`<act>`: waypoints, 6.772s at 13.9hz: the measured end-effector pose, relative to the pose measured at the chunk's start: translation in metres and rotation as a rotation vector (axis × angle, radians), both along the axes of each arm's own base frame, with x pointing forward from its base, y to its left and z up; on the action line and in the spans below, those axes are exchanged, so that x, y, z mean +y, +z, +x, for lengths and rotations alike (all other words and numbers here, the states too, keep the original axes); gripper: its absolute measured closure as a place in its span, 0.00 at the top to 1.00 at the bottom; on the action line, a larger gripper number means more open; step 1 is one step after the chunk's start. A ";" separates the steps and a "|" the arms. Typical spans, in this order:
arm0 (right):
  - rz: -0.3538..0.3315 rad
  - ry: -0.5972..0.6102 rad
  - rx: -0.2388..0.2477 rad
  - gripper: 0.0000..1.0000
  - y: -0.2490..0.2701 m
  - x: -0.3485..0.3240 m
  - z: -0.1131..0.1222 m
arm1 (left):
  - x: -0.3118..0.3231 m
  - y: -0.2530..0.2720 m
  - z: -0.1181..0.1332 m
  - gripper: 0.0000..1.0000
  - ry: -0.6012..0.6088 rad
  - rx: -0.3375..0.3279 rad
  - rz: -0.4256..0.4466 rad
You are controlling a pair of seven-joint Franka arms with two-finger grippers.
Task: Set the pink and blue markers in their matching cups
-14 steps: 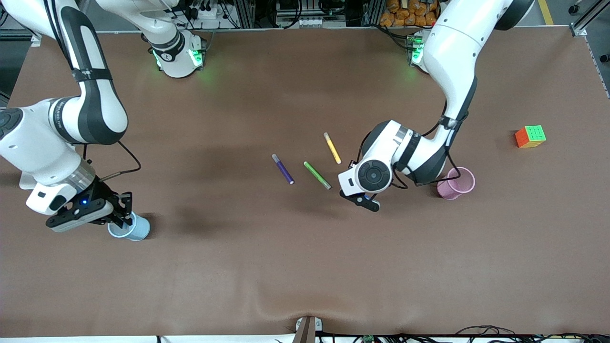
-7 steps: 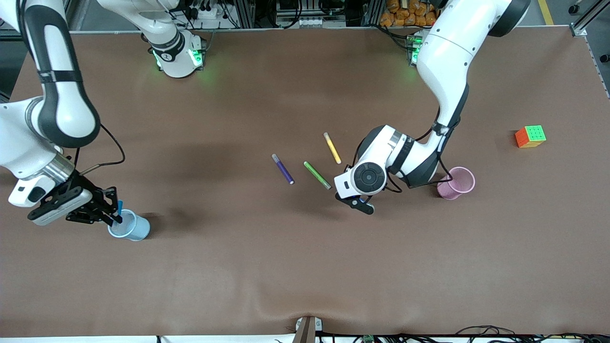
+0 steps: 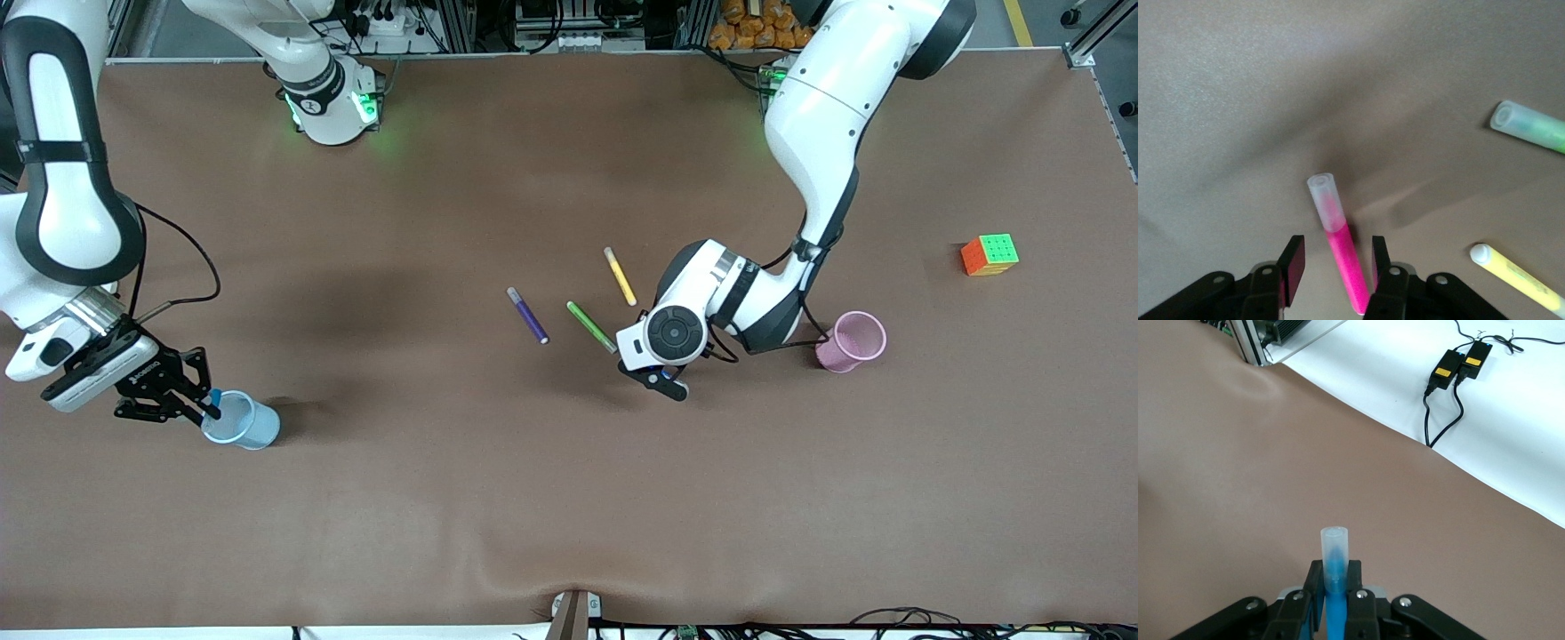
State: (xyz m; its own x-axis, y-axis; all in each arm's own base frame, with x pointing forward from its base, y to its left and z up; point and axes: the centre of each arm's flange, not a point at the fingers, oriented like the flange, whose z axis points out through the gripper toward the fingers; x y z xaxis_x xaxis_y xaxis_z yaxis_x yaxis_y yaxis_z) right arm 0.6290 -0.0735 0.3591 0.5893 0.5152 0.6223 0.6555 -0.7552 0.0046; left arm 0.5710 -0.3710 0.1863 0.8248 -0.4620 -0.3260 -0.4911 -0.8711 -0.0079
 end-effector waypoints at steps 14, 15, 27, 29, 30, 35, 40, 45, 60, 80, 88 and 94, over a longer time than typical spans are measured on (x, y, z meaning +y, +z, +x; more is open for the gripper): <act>0.051 0.151 -0.066 0.17 -0.080 -0.030 0.000 | -0.008 -0.009 -0.003 0.40 -0.023 -0.003 0.012; 0.052 0.149 -0.063 0.17 -0.082 -0.032 -0.001 | -0.007 -0.010 -0.003 0.40 -0.034 -0.010 0.023; 0.080 0.115 -0.074 0.75 -0.080 -0.034 0.008 | -0.007 -0.018 -0.002 0.33 -0.046 -0.021 0.029; 0.089 0.101 -0.078 0.96 -0.071 -0.030 0.013 | -0.007 -0.017 -0.001 0.24 -0.046 -0.023 0.028; 0.091 0.094 -0.078 1.00 -0.068 -0.028 0.014 | -0.007 -0.017 -0.001 0.18 -0.046 -0.024 0.028; 0.083 0.048 -0.078 1.00 -0.060 -0.021 0.018 | -0.012 0.004 0.010 0.18 -0.043 -0.066 0.007; 0.059 -0.019 0.009 1.00 -0.031 -0.013 0.022 | 0.012 0.111 0.033 0.18 -0.002 -0.150 -0.004; 0.034 -0.082 0.084 1.00 0.002 -0.010 0.021 | 0.106 0.213 0.069 0.18 0.220 -0.181 -0.114; -0.081 -0.301 0.448 1.00 0.109 0.012 -0.010 | 0.266 0.284 -0.002 0.18 0.003 -0.366 -0.175; -0.187 -0.710 0.786 1.00 0.245 0.010 -0.073 | 0.336 0.174 -0.014 0.18 -0.218 -0.508 -0.387; -0.208 -0.674 0.731 1.00 0.261 0.036 -0.078 | 0.346 0.146 -0.008 0.18 -0.311 -0.511 -0.424; -0.221 -0.649 0.732 1.00 0.261 0.038 -0.079 | 0.354 0.130 -0.015 0.18 -0.383 -0.544 -0.526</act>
